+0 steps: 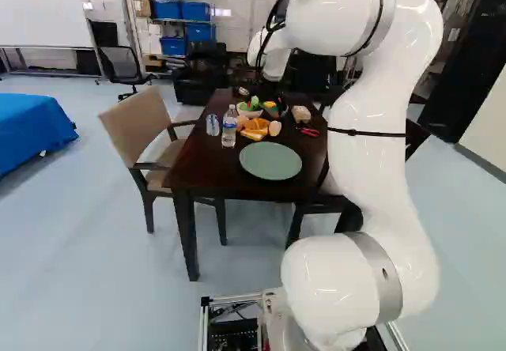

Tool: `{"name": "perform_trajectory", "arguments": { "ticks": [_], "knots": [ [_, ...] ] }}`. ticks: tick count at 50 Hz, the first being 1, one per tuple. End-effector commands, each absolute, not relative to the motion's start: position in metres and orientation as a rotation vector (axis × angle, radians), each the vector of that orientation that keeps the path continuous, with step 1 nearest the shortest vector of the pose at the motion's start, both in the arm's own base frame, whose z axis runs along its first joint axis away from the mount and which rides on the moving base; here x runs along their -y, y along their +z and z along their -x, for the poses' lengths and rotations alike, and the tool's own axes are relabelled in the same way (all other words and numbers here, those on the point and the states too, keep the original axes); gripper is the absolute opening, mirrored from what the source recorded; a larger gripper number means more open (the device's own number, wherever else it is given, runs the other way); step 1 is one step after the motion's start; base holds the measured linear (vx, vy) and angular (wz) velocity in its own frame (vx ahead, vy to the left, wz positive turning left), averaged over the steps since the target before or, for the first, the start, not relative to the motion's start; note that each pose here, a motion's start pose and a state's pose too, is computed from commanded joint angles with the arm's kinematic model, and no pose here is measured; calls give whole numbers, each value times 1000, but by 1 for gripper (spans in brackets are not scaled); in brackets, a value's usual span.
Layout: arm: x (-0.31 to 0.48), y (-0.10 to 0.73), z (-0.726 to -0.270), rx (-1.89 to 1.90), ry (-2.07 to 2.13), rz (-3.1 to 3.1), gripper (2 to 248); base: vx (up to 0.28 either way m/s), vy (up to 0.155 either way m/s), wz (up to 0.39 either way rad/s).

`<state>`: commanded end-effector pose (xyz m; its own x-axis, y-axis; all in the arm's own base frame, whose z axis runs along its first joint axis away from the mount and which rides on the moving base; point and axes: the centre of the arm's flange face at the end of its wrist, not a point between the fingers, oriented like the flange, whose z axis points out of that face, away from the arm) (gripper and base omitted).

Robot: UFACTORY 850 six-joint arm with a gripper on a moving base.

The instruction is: Move the croissant to the empty plate

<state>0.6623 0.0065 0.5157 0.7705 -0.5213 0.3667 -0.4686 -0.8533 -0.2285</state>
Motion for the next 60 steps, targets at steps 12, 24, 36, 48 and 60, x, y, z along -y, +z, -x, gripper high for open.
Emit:
{"name": "perform_trajectory", "arguments": {
  "ticks": [12,24,36,48,60],
  "knots": [
    [-6,515,-661,-970,-603,2771,247,0,0,0],
    [-6,514,-659,-1141,-548,2700,247,0,0,0],
    [-6,513,-656,-1310,-491,2623,247,0,0,0],
    [-6,512,-654,-1474,-436,2539,247,0,0,0],
    [-6,511,-651,-1633,-386,2444,247,0,0,0]
  ]
}}
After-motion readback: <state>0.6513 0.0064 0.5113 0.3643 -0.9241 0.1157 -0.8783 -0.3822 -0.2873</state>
